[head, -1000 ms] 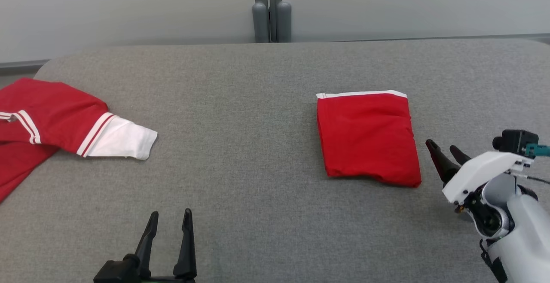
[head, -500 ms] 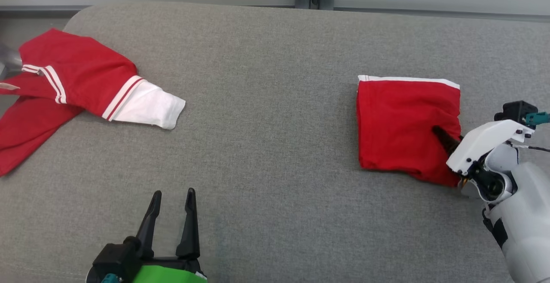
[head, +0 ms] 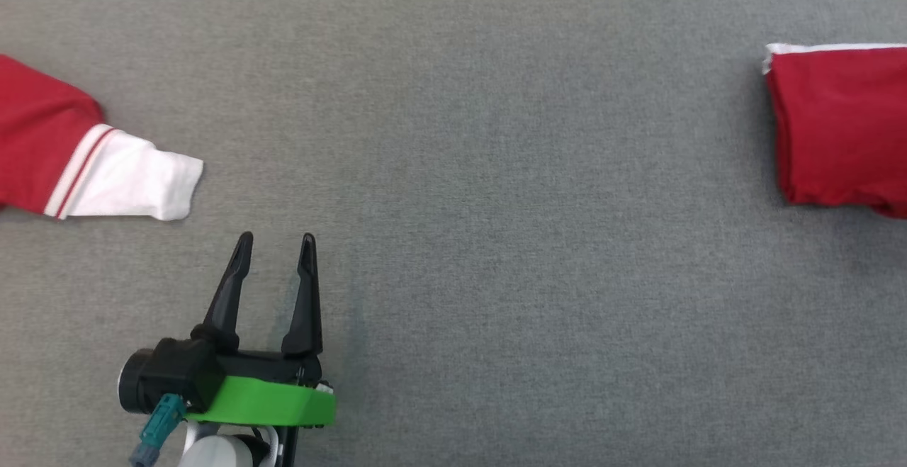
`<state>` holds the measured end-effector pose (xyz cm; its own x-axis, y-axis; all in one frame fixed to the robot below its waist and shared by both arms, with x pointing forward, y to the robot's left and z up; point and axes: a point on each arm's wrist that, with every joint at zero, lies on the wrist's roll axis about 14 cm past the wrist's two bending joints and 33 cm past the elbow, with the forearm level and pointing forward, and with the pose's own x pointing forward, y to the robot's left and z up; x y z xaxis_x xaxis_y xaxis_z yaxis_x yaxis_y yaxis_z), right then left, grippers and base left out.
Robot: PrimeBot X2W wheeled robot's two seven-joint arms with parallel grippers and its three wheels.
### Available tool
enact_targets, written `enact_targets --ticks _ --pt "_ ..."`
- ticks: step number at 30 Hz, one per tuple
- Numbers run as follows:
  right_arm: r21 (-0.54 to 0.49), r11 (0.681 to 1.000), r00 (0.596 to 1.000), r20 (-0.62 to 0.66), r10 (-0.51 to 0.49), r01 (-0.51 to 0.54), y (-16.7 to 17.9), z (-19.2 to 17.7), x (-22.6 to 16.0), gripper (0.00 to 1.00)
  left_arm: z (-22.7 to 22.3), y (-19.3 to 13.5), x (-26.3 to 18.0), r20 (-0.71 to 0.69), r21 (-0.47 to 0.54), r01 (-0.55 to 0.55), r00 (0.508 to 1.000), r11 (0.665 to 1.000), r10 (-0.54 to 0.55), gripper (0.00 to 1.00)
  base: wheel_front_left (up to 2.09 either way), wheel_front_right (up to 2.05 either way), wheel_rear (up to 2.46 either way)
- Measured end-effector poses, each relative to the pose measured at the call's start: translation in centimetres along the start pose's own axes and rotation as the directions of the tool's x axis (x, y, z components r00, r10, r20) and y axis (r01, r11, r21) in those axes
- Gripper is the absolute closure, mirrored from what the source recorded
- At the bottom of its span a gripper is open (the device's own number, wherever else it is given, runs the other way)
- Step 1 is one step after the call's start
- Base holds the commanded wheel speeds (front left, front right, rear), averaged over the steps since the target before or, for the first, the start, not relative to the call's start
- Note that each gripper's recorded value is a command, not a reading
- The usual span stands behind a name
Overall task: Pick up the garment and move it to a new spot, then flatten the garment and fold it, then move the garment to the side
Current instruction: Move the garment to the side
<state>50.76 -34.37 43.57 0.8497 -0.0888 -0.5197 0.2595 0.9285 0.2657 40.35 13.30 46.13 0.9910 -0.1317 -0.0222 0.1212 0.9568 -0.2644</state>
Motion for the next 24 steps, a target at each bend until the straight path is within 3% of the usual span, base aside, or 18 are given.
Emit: enact_targets --ticks 5,10,11,12,13,16,21,24 --pt "-0.111 0.975 0.980 0.071 -0.184 0.191 -7.1 2.3 0.4 1.00 -3.0 0.5 2.6 -0.063 0.025 0.022 0.998 0.999 -0.021 0.00 0.00 0.00 0.00" --pt "-0.226 0.941 0.967 0.084 -0.239 0.253 -8.7 2.6 2.6 1.00 -7.2 2.6 2.9 -0.167 0.003 -0.033 0.985 0.999 0.033 0.00 0.00 0.00 0.00" --pt "-0.249 0.930 0.963 0.079 -0.259 0.271 -9.4 2.4 2.9 0.95 -7.9 2.9 2.9 -0.184 0.001 -0.038 0.982 0.999 0.038 0.00 0.00 0.00 0.00" --pt "-0.282 0.913 0.955 0.083 -0.284 0.296 -10.3 2.5 3.0 0.62 -8.5 3.1 3.0 -0.198 -0.003 -0.046 0.979 0.999 0.044 0.00 0.00 0.00 0.00" --pt "-0.305 0.898 0.949 0.086 -0.305 0.316 -11.1 2.7 3.1 0.00 -8.9 3.3 3.0 -0.206 -0.006 -0.053 0.977 0.999 0.050 0.00 0.00 0.00 0.00" --pt "-0.370 0.859 0.934 0.090 -0.345 0.353 -12.4 2.7 3.5 0.00 -9.5 4.1 3.0 -0.214 -0.018 -0.078 0.974 0.997 0.072 0.00 0.00 0.00 0.00" --pt "-0.515 0.776 0.930 0.159 -0.333 0.365 -12.6 4.5 2.9 0.00 -9.3 4.6 2.4 -0.216 -0.040 -0.109 0.971 0.993 0.098 0.00 0.00 0.00 0.00" --pt "-0.528 0.773 0.936 0.213 -0.281 0.352 -11.2 5.6 2.5 0.00 -8.6 4.6 1.9 -0.208 -0.053 -0.122 0.972 0.991 0.109 0.00 0.00 0.00 0.00"
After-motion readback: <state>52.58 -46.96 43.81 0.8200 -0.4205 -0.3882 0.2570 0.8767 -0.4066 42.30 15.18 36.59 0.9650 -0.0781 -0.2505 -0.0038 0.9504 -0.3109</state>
